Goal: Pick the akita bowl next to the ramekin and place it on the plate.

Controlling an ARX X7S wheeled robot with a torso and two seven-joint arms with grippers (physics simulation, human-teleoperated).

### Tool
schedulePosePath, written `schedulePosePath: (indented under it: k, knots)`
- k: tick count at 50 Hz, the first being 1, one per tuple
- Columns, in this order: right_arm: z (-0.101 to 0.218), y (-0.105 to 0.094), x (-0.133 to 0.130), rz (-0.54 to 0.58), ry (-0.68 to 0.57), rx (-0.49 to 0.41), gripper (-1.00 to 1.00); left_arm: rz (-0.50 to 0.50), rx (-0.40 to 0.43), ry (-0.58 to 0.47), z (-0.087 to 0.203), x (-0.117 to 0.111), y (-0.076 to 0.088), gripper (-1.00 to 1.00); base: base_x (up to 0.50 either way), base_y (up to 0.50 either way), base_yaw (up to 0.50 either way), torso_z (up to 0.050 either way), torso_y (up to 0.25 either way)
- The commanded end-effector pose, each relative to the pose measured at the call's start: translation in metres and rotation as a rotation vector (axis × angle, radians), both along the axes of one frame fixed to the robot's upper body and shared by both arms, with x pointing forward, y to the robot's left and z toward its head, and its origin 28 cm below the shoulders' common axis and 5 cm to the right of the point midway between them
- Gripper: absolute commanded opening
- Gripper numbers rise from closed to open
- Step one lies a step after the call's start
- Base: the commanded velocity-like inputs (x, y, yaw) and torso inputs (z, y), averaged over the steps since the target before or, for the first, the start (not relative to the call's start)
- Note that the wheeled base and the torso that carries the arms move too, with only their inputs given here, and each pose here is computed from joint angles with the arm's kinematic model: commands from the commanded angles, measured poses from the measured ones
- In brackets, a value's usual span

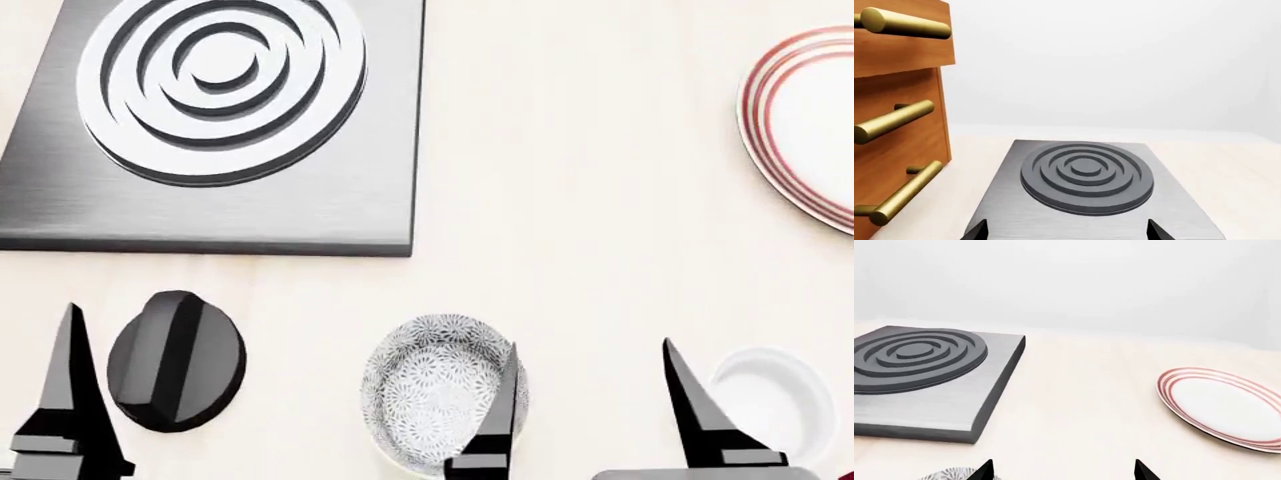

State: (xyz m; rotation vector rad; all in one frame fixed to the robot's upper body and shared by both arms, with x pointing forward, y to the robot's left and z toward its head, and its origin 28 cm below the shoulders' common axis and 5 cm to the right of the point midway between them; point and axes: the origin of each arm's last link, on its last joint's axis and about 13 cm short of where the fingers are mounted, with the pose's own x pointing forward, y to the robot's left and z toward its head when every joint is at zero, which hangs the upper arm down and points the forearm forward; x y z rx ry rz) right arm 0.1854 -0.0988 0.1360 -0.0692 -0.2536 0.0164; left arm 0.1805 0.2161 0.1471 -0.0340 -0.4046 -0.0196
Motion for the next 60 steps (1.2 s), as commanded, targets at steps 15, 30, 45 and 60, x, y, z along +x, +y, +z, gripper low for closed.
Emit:
schedulePosePath:
  k: [15,30,45,60]
  knots:
    - [0.011,0.001,0.001,0.079,0.187,0.153,1.00,0.007,0.003,-0.013,0.000,0.002,0.002,1.00,0.00,0.00,0.00,0.000,0.000]
    - [0.005,0.000,0.006,0.168,0.266,0.277,1.00,0.006,0.010,-0.007,-0.003,0.002,0.001,1.00,0.00,0.00,0.00,0.000,0.000]
    - [0.001,0.000,0.010,0.191,0.293,0.340,1.00,0.014,0.010,-0.006,-0.004,0.003,0.002,1.00,0.00,0.00,0.00,0.000,0.000]
    - [-0.008,0.001,0.015,0.203,0.320,0.375,1.00,0.014,0.011,-0.002,-0.006,0.003,0.002,1.00,0.00,0.00,0.00,0.000,0.000]
